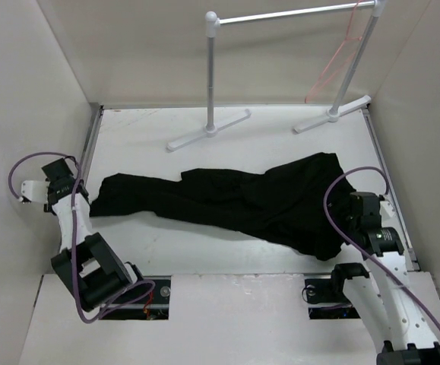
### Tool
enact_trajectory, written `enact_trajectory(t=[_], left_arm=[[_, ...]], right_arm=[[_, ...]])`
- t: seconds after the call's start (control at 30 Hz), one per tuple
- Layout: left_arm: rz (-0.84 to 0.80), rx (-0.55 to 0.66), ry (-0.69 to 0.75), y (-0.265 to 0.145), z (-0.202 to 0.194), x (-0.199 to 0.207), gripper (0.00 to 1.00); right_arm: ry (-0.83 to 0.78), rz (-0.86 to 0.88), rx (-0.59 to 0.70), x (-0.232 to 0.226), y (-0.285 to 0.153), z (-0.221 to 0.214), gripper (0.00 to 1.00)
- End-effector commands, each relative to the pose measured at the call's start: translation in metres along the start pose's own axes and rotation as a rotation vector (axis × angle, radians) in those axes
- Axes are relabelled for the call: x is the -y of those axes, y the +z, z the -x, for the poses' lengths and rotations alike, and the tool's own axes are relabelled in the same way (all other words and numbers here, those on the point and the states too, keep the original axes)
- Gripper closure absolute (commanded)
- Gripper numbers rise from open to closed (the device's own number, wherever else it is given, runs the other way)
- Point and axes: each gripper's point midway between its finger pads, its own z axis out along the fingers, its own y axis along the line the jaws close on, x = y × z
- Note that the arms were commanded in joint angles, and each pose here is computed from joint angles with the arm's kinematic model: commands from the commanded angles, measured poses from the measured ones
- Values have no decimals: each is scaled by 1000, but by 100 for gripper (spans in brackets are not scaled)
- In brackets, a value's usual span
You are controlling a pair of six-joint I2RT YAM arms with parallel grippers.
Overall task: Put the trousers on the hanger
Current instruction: Flatten out the trousers at the center of the board.
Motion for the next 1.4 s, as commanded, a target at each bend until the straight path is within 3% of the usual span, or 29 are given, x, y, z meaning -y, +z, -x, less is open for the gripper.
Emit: enact_trajectory(t=[0.0, 0.07, 0.17, 0.27, 0.37, 0.4, 0.43, 0.5, 0.6, 0.7, 0.77, 0.9, 1.3, 1.37], left_arm=[[104, -57, 42, -10, -20, -41, 48], [74, -34, 34, -24, -15, -41, 41], [4, -3, 79, -45, -14, -26, 40], [-40, -26, 154, -49, -29, -10, 40], [-65, -67, 190, -39, -44, 2, 41], [-78, -76, 199, -37, -46, 10, 41], [-96, -81, 211, -34, -50, 19, 40], [-131, -84, 252, -30, -55, 39, 40], [-185, -100, 320, -24, -66, 69, 40], [-206, -101, 347, -19, -74, 87, 40], [-208, -109, 353, -16, -79, 93, 40], [-213, -122, 365, -14, -91, 97, 41], [-192, -136, 376, -3, -95, 94, 43], [-191, -139, 382, -2, -95, 96, 43]], right_arm=[[-79, 18, 25, -10, -11, 8, 26], [-73, 50, 65, -19, -16, 22, 20], [-101, 105, 155, -45, -31, 52, 20], [-131, 174, 222, -81, -39, 79, 26], [-185, 221, 262, -119, -32, 100, 47], [-194, 220, 272, -130, -24, 109, 67], [-194, 200, 286, -137, -13, 120, 79], [-170, 156, 281, -145, 17, 139, 88], [-123, 116, 249, -151, 72, 164, 80], [-140, 118, 163, -163, 125, 168, 50], [-165, 97, 112, -162, 152, 161, 38], [-173, 95, 36, -157, 183, 147, 36], [-180, 123, 6, -169, 211, 144, 33], [-184, 130, -34, -171, 220, 137, 36]])
